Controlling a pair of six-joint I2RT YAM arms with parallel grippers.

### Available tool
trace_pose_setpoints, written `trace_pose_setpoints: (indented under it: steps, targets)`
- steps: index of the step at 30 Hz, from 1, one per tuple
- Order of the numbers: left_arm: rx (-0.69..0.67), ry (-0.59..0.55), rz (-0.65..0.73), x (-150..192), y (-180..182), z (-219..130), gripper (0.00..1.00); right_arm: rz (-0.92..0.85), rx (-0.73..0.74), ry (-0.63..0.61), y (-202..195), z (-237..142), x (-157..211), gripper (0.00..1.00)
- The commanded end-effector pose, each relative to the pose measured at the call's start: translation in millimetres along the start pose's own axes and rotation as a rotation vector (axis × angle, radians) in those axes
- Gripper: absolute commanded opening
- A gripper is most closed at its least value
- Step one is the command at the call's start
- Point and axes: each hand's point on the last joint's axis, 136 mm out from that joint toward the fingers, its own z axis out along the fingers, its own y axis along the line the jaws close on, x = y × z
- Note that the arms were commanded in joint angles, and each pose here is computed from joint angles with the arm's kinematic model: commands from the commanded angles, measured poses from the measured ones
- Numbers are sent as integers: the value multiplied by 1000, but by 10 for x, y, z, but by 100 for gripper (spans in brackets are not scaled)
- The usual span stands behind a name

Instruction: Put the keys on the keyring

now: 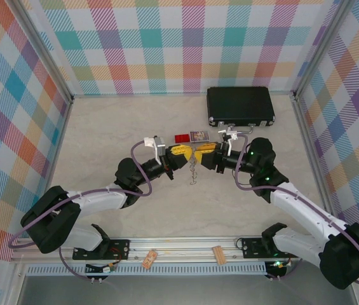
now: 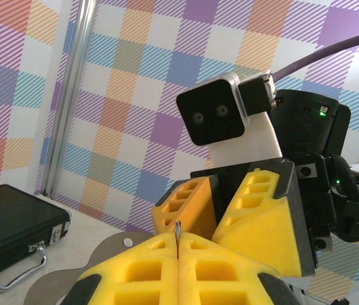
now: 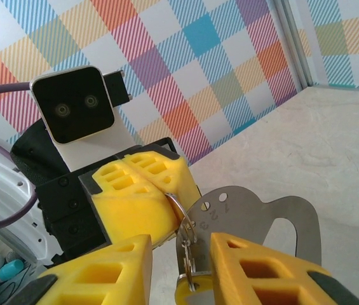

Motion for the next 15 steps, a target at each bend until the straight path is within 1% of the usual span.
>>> trace_pose_setpoints:
  steps: [1,6,12,15]
  targets:
    - [46,-87,26,-304,-110,39,0,-35,-40,-27,99,13,-172,26]
    - [60,-84,21,-312,-134,48,0,-39,-39,-34,94,18,-189,21]
    - [62,-78,16,-287,-135,45,0,-48,-53,-38,138,7,-211,21]
    - [63,-70,9,-259,-127,56,0,-53,-61,-39,158,3,-217,19]
